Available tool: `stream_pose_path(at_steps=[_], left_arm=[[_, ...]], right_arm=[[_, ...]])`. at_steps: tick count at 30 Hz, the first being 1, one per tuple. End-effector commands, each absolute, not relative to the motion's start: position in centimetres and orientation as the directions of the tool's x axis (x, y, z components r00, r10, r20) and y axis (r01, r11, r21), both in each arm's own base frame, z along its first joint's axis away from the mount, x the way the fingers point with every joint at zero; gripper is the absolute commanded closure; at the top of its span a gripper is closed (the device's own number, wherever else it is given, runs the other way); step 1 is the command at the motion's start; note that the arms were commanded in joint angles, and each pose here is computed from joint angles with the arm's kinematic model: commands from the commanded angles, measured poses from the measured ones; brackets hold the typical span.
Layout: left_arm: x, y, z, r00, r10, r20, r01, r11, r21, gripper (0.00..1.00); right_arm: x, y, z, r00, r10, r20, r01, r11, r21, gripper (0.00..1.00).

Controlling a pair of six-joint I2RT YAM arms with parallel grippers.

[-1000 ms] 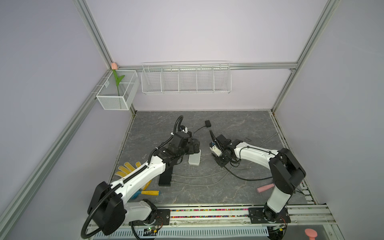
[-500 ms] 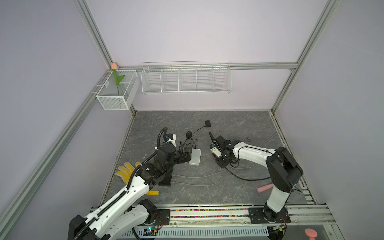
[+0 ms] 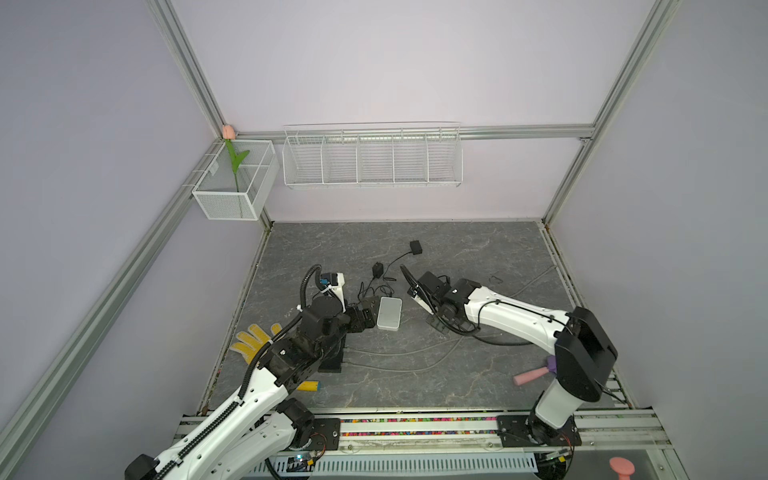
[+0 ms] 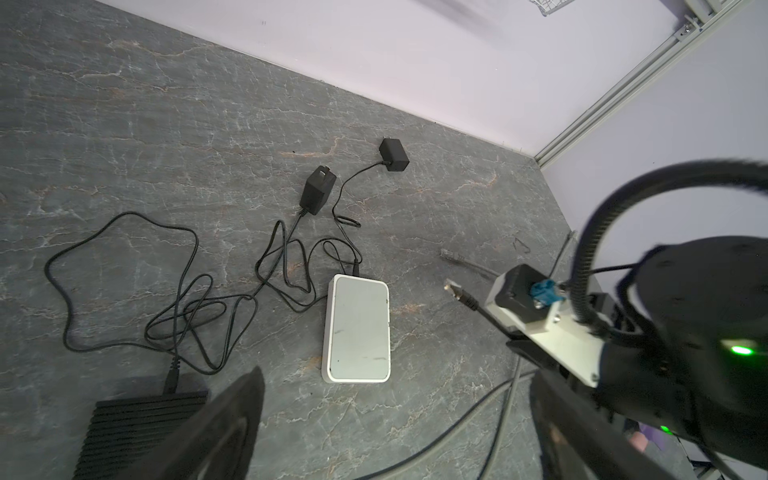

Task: Insert the plug into the switch port
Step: 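Open and draw back the left gripper while the right grasps the ethernet plug, then lift the ethernet plug toward the router with the right while the left returns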

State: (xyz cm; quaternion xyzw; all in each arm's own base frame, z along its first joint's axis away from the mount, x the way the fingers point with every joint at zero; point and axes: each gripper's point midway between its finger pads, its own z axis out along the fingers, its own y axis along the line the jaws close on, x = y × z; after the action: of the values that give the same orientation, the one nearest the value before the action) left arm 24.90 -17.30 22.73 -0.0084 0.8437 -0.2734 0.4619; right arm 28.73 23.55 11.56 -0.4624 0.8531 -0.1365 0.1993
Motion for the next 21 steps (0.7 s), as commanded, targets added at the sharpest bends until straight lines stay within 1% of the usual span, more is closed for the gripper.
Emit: stream_pose_path(at_steps=[1,4,6,13,17,21], left_arm=[[24.8,-16.7,22.2,-0.572,-0.273,-0.774,0.219,0.858,-0.465,0.02],[24.5,-16.3,22.9,-0.547,-0.291,-0.785,0.228,0.851,-0.474,0.02],[24.4,-16.2,22.7,-0.545,-0.291,-0.787,0.225,0.853,-0.472,0.02],[24.4,-16.2,22.2,-0.553,-0.287,-0.782,0.220,0.855,-0.470,0.02],[24.2,-15.9,21.8,-0.558,-0.281,-0.781,0.216,0.859,-0.463,0.02],[23.9,-15.4,21.7,-0.549,-0.282,-0.787,0.207,0.866,-0.455,0.02]], right_arm=[[30.0,20.7,14.9,-0.401,-0.913,-0.074,-0.719,0.364,-0.592,0.93],[30.1,21.3,14.8,-0.272,-0.962,-0.018,-0.743,0.222,-0.631,0.93],[30.2,21.5,14.1,-0.224,-0.974,0.011,-0.754,0.167,-0.636,0.93],[30.5,23.1,8.4,-0.168,-0.985,0.049,-0.804,0.108,-0.585,0.93],[30.7,24.4,5.8,-0.110,-0.994,0.027,-0.817,0.075,-0.572,0.94],[30.9,25.0,4.5,-0.071,-0.997,0.012,-0.815,0.051,-0.577,0.94]])
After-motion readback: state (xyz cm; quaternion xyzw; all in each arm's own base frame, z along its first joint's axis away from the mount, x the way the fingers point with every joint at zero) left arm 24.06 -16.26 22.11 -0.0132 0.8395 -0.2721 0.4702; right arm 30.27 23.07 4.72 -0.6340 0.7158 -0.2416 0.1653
